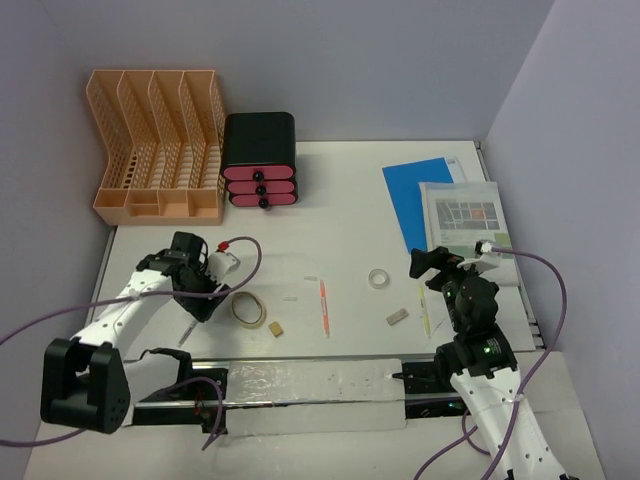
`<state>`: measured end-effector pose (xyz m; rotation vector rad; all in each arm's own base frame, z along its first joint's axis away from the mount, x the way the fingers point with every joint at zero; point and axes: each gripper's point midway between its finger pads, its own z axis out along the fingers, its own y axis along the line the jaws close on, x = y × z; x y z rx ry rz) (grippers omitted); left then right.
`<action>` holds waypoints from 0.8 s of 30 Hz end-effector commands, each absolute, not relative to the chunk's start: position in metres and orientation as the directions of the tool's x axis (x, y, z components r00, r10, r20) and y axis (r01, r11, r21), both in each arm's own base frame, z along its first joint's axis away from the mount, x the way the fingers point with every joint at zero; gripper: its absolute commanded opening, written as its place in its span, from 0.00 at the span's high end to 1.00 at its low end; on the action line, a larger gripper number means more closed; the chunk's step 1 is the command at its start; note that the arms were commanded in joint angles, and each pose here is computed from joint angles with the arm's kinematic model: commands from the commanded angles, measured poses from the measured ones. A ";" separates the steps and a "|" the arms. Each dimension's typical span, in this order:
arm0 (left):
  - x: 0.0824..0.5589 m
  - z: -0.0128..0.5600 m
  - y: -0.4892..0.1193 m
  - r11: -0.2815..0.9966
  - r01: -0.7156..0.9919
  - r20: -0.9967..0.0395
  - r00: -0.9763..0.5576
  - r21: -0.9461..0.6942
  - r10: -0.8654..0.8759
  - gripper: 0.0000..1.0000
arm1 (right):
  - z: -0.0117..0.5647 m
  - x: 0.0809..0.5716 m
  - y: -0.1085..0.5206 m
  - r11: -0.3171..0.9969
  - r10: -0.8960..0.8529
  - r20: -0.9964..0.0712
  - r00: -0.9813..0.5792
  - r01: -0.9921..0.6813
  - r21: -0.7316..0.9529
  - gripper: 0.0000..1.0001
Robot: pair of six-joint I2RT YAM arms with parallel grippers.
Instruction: Organize the desk
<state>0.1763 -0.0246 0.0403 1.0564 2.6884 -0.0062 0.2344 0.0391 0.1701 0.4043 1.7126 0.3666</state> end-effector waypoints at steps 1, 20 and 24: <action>0.198 0.022 -0.010 0.746 0.638 -0.173 -0.726 0.192 0.666 0.24 | 0.182 0.236 0.044 0.887 0.459 -0.875 -0.153 0.031 0.460 0.02; 0.183 -0.011 -0.037 0.710 0.704 -0.104 -0.708 -0.022 0.699 0.93 | 0.180 0.237 0.039 0.889 0.459 -0.877 -0.142 0.059 0.455 0.05; 0.183 -0.007 -0.040 0.713 0.700 -0.111 -0.712 -0.036 0.694 1.00 | 0.179 0.239 0.044 0.893 0.448 -0.879 -0.160 0.034 0.449 0.06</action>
